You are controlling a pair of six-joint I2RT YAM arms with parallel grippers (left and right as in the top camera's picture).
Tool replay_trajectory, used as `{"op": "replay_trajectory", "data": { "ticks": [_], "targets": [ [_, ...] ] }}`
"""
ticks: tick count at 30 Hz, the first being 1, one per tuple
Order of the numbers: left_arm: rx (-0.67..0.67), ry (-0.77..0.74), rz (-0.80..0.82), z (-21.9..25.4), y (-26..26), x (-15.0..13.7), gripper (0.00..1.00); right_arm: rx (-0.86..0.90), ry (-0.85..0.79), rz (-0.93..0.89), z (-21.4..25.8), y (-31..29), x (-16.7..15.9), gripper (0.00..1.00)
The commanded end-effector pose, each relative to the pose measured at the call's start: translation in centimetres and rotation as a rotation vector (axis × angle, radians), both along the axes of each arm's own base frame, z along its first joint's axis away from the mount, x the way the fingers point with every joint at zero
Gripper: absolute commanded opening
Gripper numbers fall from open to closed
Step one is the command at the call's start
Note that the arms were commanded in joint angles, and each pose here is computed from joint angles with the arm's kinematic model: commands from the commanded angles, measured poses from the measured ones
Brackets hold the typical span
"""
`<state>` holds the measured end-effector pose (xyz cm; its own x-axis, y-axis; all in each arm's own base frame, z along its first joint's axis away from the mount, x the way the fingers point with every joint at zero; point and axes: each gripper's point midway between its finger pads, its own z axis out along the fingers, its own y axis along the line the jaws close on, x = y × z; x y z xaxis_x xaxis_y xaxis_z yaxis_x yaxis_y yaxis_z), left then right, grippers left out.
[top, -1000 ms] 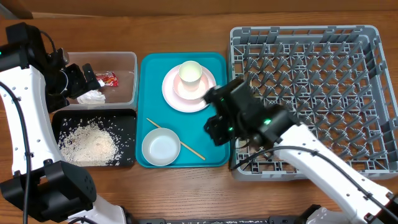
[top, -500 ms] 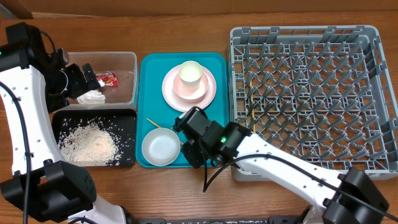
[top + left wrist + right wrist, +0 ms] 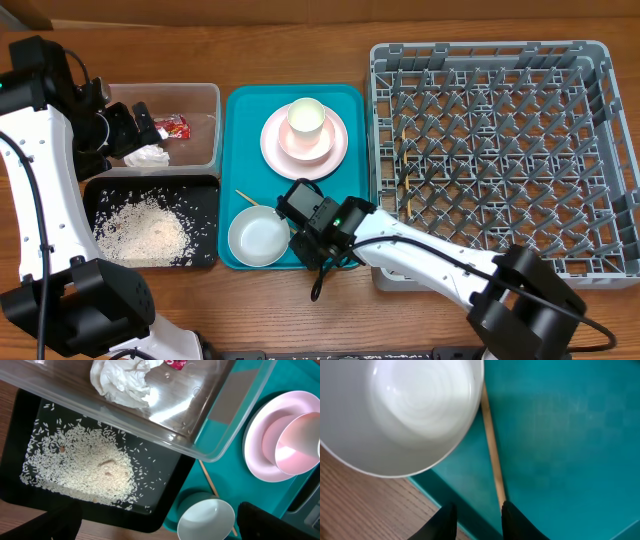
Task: Sort waste into correct bins and load items into the dishwasher
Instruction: 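Return the right gripper to the second chopstick beside the white bowl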
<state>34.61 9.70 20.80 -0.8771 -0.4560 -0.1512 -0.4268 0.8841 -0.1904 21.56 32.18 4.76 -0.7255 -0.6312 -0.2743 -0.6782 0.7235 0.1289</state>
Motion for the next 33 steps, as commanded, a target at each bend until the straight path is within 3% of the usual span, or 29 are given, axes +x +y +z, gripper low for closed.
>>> {"op": "replay_trajectory", "data": {
  "ticks": [1, 33],
  "targets": [
    [0.016, -0.019, 0.008, 0.7, 0.4, 0.2, 1.00, -0.005, -0.011, 0.008, -0.6, -0.1, 0.0, 0.32],
    [0.016, -0.019, 0.008, 0.7, 0.4, 0.2, 1.00, 0.024, -0.144, -0.003, -3.1, -0.1, 1.9, 0.31]
  ]
}}
